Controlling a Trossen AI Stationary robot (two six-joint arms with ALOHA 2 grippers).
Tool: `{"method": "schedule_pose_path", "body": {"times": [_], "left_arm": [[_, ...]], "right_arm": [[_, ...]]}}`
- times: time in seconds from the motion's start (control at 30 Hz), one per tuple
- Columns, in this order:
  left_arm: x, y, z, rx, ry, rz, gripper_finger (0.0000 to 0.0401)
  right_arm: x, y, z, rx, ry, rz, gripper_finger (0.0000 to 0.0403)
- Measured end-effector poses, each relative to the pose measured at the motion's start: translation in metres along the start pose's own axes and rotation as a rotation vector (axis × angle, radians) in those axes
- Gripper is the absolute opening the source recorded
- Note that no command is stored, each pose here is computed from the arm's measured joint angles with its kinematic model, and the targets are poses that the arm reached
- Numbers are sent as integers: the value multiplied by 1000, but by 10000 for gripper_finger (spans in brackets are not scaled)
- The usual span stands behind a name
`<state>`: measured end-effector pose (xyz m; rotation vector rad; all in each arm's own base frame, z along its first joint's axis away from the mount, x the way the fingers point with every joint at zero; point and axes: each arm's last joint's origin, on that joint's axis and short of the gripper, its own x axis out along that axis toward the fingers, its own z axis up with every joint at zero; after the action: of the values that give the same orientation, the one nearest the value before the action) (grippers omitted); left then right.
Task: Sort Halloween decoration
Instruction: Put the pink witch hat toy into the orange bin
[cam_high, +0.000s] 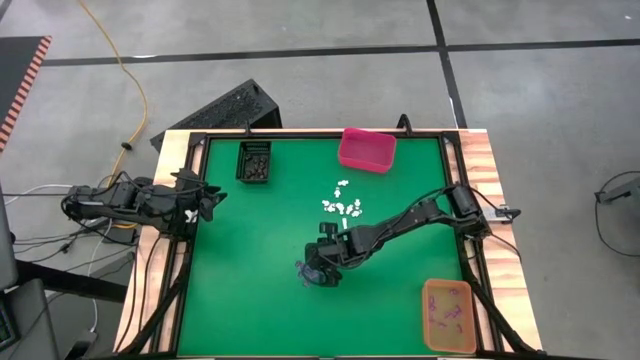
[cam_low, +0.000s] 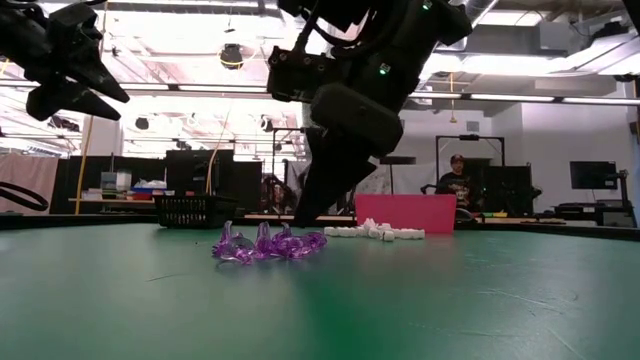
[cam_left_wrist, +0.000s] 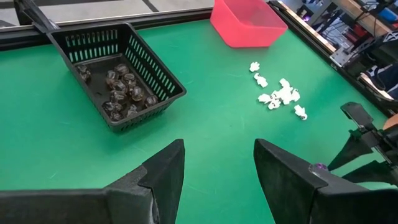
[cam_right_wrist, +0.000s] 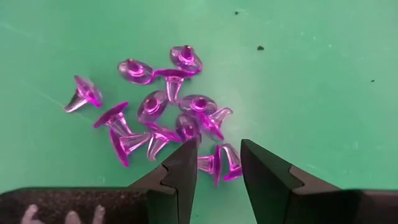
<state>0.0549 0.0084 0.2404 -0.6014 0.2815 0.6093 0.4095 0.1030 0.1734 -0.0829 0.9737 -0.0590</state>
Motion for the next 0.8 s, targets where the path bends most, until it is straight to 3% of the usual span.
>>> {"method": "schedule_pose_path", "body": {"times": [0.47, 0.8], "left_arm": [[0, 0, 0, -5, 8, 1, 183], [0, 1, -1, -1, 12, 8, 183]], "right_arm": [[19, 5, -9, 22, 44, 13, 142], [17, 6, -9, 63, 70, 6, 21]]}}
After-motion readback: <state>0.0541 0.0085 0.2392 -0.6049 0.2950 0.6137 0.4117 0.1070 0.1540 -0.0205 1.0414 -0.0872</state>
